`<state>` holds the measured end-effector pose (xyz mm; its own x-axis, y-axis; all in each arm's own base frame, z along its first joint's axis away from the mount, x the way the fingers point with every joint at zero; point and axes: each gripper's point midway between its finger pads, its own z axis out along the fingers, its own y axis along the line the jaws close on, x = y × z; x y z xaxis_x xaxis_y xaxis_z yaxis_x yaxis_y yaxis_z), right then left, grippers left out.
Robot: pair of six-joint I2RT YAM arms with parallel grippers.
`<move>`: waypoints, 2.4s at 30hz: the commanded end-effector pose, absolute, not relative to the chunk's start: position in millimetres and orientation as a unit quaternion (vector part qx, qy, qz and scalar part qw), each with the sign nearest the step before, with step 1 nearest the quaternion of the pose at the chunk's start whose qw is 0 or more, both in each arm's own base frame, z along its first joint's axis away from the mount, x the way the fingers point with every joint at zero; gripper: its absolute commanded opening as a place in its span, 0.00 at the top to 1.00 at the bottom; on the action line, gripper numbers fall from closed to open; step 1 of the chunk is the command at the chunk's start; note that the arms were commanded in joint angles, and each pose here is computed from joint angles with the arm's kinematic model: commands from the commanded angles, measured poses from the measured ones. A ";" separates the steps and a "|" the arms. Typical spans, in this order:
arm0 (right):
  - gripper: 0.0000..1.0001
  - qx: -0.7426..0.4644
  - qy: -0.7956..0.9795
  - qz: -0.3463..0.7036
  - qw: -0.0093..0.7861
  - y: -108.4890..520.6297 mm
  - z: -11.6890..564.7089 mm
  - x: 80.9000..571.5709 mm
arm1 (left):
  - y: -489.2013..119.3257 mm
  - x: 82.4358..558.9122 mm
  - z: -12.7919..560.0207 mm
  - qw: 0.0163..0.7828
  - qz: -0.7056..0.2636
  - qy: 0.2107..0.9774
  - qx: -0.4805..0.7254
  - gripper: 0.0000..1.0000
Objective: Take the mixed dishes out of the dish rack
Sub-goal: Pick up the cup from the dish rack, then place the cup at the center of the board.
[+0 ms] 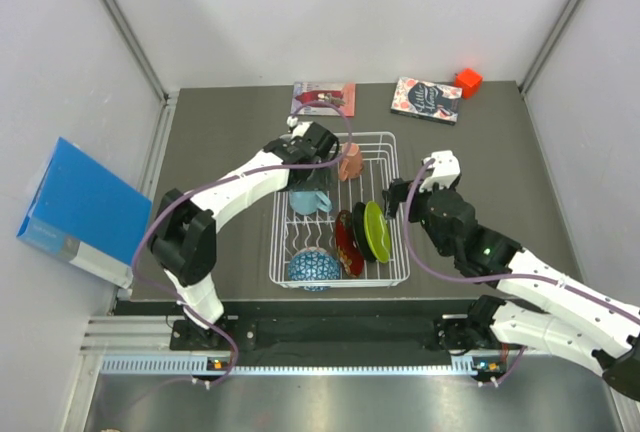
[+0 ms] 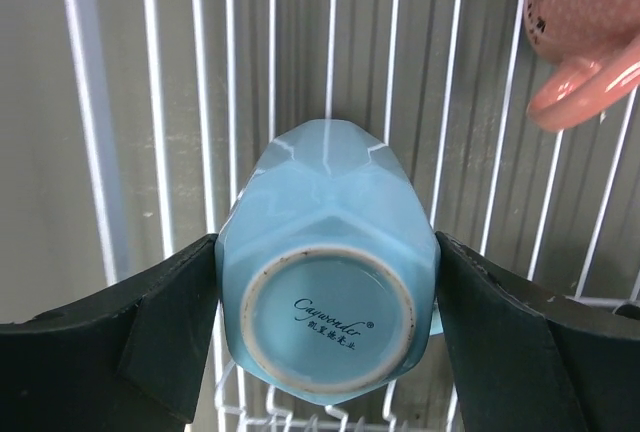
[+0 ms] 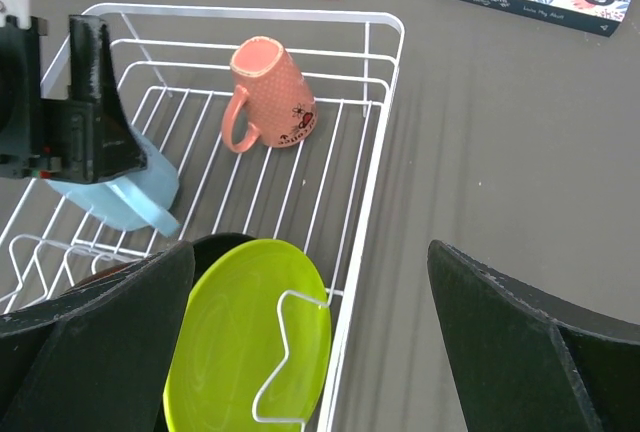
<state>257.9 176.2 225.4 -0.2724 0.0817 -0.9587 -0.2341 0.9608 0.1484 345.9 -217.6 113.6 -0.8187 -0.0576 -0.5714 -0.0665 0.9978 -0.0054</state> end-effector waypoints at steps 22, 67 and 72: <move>0.00 0.070 0.653 0.311 0.687 149.5 348.4 225.4 | -318.3 266.2 388.6 0.485 -0.529 0.675 0.175 1.00; 1.00 -0.050 0.584 0.494 0.642 226.5 403.0 195.6 | -322.3 211.9 409.4 0.454 -0.696 0.515 0.213 0.69; 1.00 0.004 0.602 0.422 0.678 185.9 410.8 205.5 | -315.5 261.3 397.7 0.488 -0.610 0.612 0.124 0.29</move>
